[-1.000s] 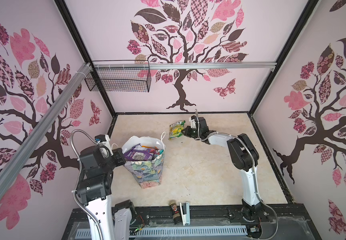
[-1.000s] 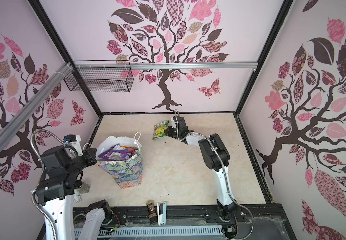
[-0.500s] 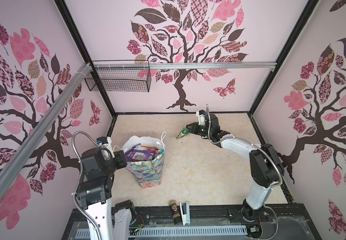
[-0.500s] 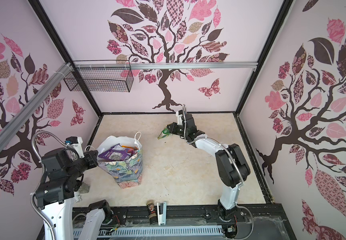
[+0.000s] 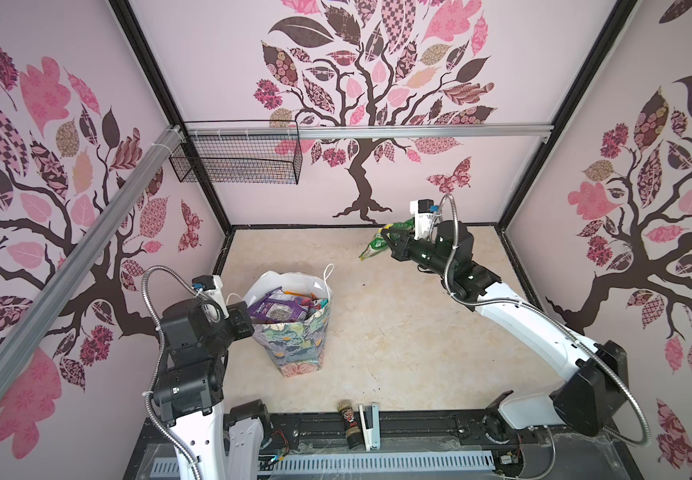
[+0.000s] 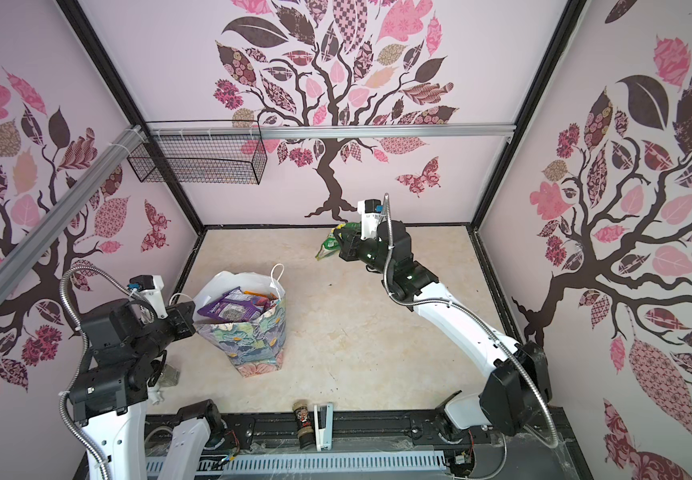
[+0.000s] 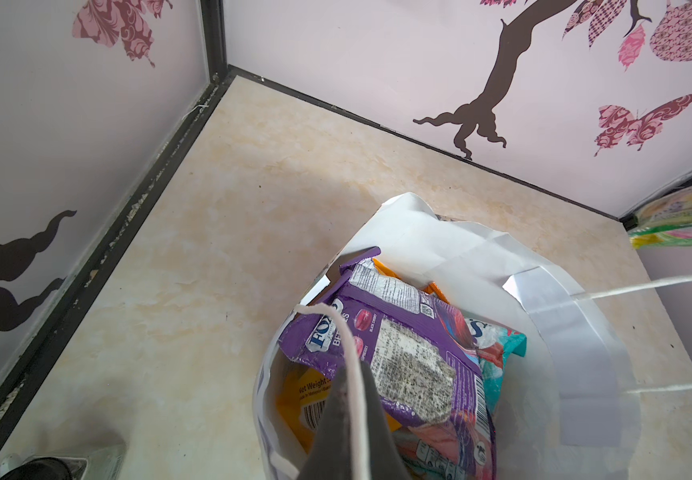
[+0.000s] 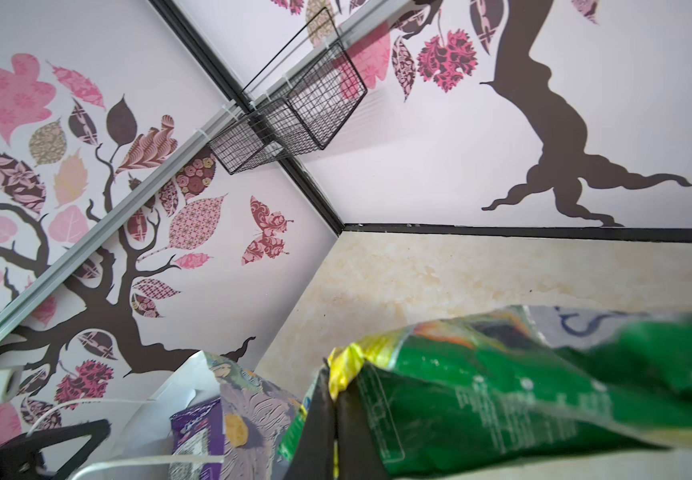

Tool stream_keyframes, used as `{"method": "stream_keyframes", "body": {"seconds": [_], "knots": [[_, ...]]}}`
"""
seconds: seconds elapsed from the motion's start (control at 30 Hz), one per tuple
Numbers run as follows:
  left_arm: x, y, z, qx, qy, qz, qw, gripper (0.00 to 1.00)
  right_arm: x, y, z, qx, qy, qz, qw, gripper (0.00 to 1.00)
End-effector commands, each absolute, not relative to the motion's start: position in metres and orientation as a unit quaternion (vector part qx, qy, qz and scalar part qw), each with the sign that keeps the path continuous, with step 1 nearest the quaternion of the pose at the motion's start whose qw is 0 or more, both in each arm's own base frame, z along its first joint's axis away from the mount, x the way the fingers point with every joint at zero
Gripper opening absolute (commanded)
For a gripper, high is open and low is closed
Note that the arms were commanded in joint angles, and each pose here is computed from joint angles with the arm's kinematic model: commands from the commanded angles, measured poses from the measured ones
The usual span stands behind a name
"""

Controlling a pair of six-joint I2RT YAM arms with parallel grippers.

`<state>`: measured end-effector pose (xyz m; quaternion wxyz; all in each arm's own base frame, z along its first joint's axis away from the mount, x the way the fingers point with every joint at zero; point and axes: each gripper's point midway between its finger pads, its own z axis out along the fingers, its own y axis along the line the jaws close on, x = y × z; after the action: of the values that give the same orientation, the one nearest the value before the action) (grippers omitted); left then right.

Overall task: Place the snacks into the paper bag
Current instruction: 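Carry the green packet with the right gripper over the paper bag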

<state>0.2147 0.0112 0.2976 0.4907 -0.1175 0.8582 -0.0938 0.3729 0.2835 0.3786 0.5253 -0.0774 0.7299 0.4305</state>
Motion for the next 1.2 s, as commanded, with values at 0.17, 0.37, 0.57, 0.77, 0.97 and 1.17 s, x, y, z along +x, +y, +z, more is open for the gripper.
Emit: {"method": "stream_keyframes", "body": {"seconds": [0.17,0.37,0.57,0.77,0.97,1.17], "knots": [[0.213,0.010,0.306,-0.111,0.851,-0.091,0.505,0.00,0.329,0.290,0.471,-0.126,0.675,0.434,0.583,0.00],[0.214,0.011,0.305,-0.113,0.852,-0.090,0.503,0.00,0.303,0.313,0.499,-0.170,0.661,0.447,0.579,0.00],[0.213,0.012,0.306,-0.113,0.850,-0.086,0.507,0.00,0.263,0.343,0.534,-0.229,0.631,0.459,0.582,0.00],[0.215,0.012,0.304,-0.112,0.851,-0.086,0.506,0.00,0.230,0.386,0.532,-0.311,0.629,0.458,0.545,0.00],[0.214,0.013,0.305,-0.113,0.850,-0.083,0.508,0.00,0.194,0.437,0.510,-0.409,0.632,0.422,0.505,0.00],[0.214,0.014,0.304,-0.113,0.851,-0.078,0.507,0.00,0.180,0.474,0.479,-0.461,0.647,0.388,0.467,0.00]]}}
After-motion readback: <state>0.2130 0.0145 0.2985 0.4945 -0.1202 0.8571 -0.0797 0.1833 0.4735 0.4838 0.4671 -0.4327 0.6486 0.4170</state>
